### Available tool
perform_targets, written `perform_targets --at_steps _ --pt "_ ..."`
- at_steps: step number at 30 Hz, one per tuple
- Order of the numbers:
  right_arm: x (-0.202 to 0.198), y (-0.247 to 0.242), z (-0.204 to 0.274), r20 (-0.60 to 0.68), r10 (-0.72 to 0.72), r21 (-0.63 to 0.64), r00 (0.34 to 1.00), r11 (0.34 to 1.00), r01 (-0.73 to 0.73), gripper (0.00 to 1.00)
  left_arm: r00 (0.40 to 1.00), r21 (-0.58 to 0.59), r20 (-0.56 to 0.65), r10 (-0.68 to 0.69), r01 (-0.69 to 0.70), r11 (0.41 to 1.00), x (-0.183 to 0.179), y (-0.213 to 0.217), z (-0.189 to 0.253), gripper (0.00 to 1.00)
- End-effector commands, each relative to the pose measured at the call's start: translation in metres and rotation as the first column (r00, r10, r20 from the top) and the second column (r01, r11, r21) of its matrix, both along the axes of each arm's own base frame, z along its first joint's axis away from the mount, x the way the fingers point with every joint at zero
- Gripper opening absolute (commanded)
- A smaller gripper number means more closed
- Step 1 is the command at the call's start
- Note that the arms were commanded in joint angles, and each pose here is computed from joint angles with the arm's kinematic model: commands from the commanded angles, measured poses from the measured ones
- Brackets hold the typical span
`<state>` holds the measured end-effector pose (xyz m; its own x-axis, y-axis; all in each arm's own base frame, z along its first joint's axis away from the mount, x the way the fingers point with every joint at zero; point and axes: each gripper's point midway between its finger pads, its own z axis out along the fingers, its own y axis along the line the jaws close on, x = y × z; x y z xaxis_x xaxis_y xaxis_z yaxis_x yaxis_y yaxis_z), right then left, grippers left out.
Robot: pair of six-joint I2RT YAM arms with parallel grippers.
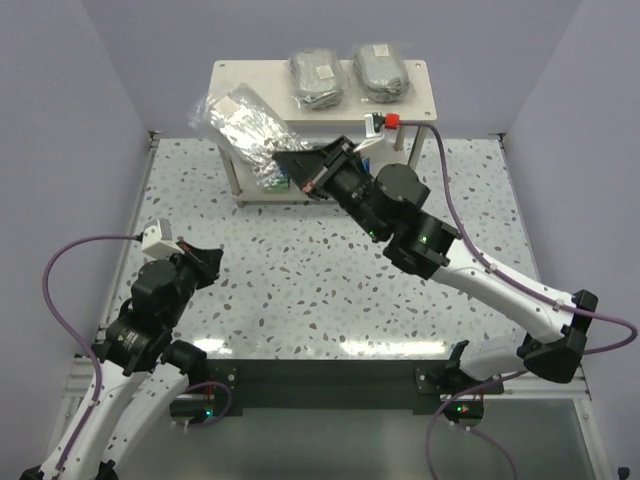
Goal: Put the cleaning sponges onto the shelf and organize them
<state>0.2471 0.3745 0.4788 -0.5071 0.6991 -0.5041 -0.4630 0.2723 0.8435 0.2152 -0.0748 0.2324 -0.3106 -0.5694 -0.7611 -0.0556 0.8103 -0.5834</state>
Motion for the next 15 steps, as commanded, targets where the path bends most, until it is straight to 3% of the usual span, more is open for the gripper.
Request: perform_targets --at_steps 1,6,7,15 --pt "0.027 0.010 0.021 0.072 -0.060 -0.040 0.996 0.997 0.063 0.00 1.000 -0.011 0.017 0.015 -0.015 1.000 -0.002 0.003 0.008 0.01" --pt "0.082 0.018 0.041 0.070 -0.198 0.029 0.978 0.980 0.197 0.00 1.000 -0.011 0.011 0.000 0.000 1.000 -0.004 0.001 0.008 0.00" --pt "0.096 0.033 0.027 0.060 -0.209 0.015 0.976 0.978 0.209 0.00 1.000 -0.010 0.010 -0.002 0.002 1.000 -0.004 0.001 0.008 0.00" --pt "0.155 0.060 0.045 0.057 -0.357 0.113 0.932 0.930 0.349 0.00 1.000 -0.001 0.009 0.001 -0.001 1.000 -0.014 0.006 0.010 0.00"
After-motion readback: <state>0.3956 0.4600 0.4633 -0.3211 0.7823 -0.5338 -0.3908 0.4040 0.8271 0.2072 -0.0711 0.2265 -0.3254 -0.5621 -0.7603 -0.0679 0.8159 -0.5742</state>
